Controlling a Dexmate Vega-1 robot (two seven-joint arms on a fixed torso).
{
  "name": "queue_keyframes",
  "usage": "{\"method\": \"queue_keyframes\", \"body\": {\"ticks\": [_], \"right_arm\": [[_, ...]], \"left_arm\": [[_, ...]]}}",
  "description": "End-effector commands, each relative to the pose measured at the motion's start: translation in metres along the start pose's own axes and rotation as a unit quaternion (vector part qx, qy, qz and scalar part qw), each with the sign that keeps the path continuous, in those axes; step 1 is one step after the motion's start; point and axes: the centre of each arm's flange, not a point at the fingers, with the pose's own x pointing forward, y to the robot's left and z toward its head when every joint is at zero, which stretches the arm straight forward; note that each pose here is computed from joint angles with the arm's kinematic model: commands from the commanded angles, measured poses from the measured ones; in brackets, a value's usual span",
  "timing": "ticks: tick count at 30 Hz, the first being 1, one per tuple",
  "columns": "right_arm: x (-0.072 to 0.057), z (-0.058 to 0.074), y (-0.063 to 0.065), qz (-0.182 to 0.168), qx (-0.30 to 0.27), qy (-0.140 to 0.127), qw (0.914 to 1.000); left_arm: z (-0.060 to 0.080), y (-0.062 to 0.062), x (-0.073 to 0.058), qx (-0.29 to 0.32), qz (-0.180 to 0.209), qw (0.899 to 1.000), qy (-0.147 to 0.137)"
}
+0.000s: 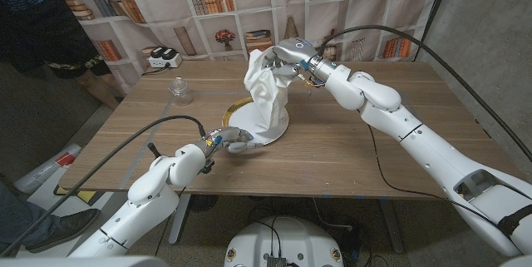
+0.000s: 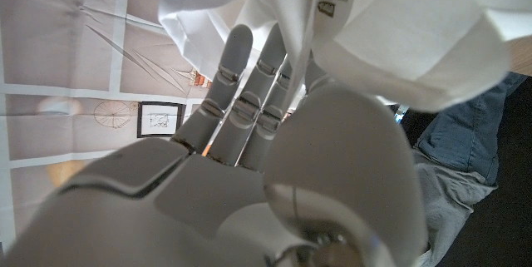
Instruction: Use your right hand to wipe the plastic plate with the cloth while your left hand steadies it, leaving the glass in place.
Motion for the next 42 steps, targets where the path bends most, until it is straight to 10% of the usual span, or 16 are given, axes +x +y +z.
{"method": "queue_keyframes", "body": {"ticks": [1, 42], "right_arm": [[0.005, 0.007, 0.02, 0.048, -0.009, -0.015, 0.9987], [0.014, 0.043, 0.122, 0.197, -0.104, -0.098, 0.9699]], "left_arm": [[-0.003, -0.011, 0.001, -0.011, -0.01, 1.0, 0.003], [0.002, -0.014, -0.001, -0.015, -0.021, 1.0, -0.001]]}}
